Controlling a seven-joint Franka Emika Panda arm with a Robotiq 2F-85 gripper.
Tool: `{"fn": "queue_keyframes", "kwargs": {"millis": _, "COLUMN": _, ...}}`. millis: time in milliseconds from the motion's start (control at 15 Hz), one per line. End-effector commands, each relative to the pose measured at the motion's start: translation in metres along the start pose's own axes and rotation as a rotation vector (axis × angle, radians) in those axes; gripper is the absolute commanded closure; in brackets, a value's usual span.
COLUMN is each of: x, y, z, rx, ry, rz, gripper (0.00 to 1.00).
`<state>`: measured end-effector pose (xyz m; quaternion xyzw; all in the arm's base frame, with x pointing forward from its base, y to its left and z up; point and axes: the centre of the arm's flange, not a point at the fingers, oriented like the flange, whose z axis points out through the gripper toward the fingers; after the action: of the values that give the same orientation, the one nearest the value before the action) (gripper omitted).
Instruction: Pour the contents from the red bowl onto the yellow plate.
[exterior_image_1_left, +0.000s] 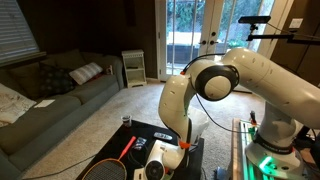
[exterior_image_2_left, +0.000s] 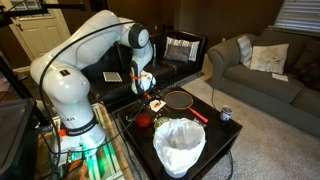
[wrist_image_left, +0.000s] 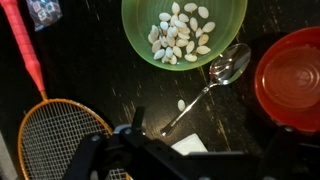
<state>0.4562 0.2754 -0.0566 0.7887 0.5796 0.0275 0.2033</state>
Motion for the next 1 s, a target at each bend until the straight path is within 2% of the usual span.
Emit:
{"fn": "queue_keyframes", "kwargs": {"millis": 0, "x": -0.028, "y": 0.011, "z": -0.016, "rx": -0.007, "ry": -0.028, "rz": 0.198, "gripper": 0.00}}
{"fn": "queue_keyframes", "kwargs": {"millis": 400, "x": -0.054, "y": 0.029, "z": -0.017, "rx": -0.015, "ry": -0.051, "rz": 0.523, "gripper": 0.00}}
{"fn": "queue_keyframes", "kwargs": {"millis": 667, "x": -0.062, "y": 0.034, "z": -0.023, "rx": -0.048, "ry": -0.070, "rz": 0.738, "gripper": 0.00}}
{"fn": "queue_keyframes", "kwargs": {"millis": 867, "x": -0.064, "y": 0.035, "z": -0.029, "rx": -0.072, "ry": -0.067, "rz": 0.822, "gripper": 0.00}}
{"fn": "queue_keyframes", "kwargs": {"millis": 933, "x": -0.055, "y": 0.042, "z": -0.014, "rx": -0.043, "ry": -0.056, "rz": 0.767, "gripper": 0.00}}
